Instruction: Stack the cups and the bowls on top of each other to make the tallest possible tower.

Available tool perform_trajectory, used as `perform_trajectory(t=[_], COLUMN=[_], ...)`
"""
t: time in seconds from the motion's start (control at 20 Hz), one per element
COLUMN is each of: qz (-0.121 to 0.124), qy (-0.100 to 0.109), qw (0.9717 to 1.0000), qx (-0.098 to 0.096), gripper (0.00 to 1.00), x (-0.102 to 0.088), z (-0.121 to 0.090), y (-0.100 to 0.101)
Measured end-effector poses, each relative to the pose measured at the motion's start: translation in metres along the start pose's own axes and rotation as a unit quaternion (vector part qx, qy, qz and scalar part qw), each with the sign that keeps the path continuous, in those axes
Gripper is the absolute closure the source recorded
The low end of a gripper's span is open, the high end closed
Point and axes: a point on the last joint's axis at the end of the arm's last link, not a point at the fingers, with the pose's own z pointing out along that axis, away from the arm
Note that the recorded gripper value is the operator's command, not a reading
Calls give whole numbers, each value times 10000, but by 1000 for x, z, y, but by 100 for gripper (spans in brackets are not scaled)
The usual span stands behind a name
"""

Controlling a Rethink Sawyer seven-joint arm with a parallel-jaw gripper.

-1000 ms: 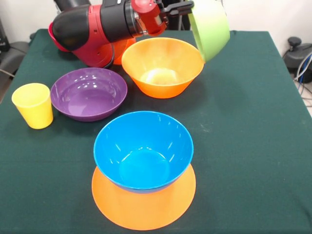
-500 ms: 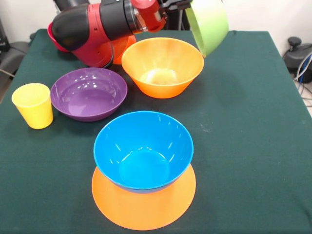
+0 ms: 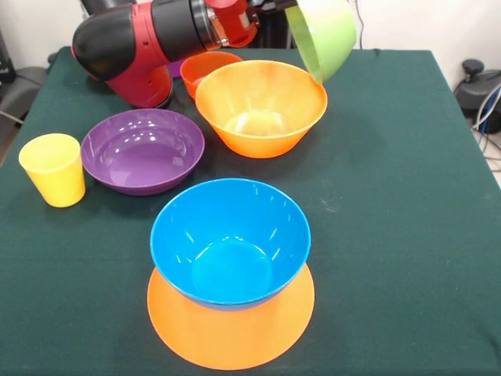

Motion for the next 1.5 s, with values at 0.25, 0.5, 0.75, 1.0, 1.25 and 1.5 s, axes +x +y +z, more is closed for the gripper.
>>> perform_trajectory(t=[0.25, 0.5, 0.75, 1.0, 1.25, 1.5], qz=[5, 10, 12, 12, 14, 27], qy=[-30, -44, -48, -48, -48, -37], qw=[10000, 10000, 10000, 10000, 10000, 10000], qx=[9, 10, 9, 9, 6, -24], gripper=[100, 100, 100, 100, 100, 100], x=[-1, -2, -3, -3, -3, -3], z=[-3, -4, -4, -4, -4, -5], y=[0, -1, -1, -1, -1, 0])
